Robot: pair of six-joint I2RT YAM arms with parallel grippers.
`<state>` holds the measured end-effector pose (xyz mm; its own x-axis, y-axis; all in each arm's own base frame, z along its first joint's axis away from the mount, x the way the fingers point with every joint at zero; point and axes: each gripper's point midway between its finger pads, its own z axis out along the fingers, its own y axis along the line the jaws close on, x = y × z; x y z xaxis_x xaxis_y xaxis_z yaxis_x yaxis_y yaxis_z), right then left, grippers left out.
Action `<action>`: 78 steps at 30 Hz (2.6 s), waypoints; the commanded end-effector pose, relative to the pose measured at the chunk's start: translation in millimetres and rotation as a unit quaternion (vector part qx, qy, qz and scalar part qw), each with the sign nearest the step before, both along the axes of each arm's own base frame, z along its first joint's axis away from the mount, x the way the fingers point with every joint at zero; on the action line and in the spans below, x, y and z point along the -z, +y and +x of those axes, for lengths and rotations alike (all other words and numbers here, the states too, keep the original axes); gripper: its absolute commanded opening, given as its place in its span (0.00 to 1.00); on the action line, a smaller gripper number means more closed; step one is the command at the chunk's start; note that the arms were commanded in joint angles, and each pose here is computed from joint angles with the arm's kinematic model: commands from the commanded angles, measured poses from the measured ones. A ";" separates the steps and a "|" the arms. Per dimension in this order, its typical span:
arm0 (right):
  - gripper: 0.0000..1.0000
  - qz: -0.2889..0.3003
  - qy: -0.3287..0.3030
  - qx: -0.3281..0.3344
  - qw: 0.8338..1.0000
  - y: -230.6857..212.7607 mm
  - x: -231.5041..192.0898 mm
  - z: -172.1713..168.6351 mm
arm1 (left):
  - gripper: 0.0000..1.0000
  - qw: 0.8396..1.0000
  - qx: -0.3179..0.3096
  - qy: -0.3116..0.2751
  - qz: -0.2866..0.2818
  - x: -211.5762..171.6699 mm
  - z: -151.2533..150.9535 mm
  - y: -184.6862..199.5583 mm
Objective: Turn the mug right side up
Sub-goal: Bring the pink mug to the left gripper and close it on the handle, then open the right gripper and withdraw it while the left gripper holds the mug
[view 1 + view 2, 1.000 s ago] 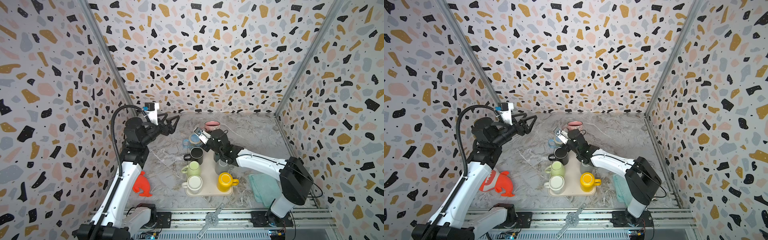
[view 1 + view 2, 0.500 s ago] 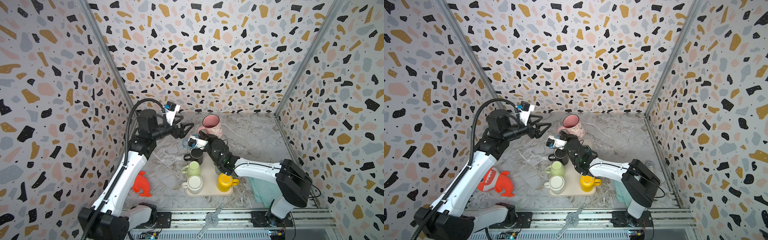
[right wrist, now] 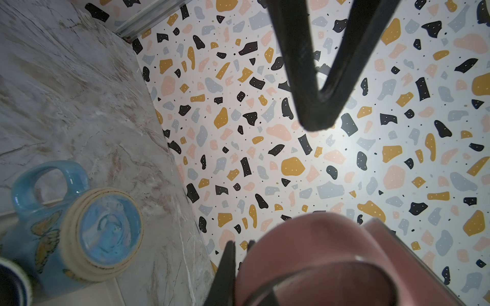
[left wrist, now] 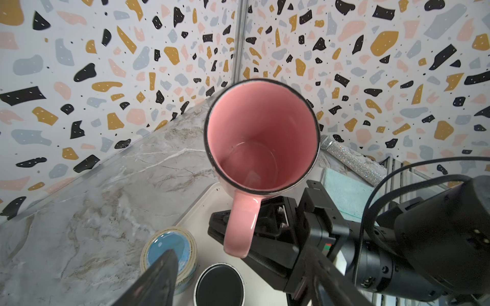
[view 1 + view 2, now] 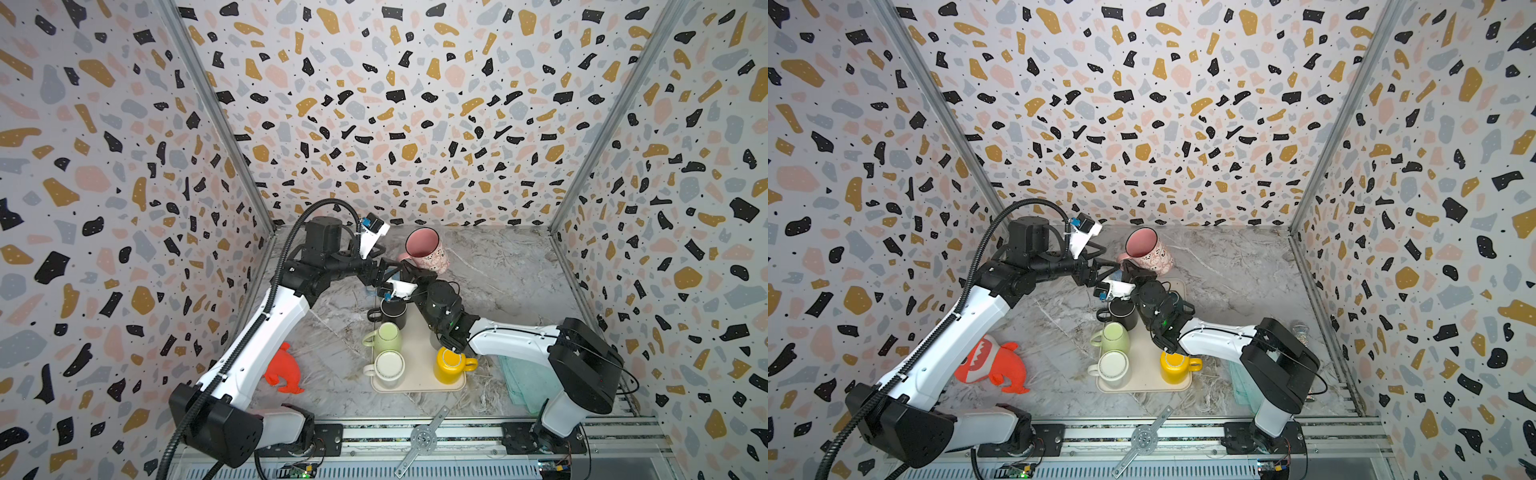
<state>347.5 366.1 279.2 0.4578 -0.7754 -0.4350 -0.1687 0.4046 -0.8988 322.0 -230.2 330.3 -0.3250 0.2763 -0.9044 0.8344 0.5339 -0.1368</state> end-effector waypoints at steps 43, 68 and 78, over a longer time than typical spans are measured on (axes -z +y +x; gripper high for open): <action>0.00 0.087 -0.087 -0.044 0.991 14.8 -58.1 -25.8 | 0.07 0.998 0.030 0.046 0.027 33.6 2.7 -18.2; 0.35 0.091 -0.095 0.030 0.991 -9.3 -53.9 -15.9 | 0.00 0.999 -0.025 0.022 0.011 19.0 24.5 -13.9; 0.41 0.105 -0.087 0.071 0.988 -37.1 -58.6 -18.7 | 0.00 0.997 -0.078 -0.005 0.019 7.2 50.2 -5.1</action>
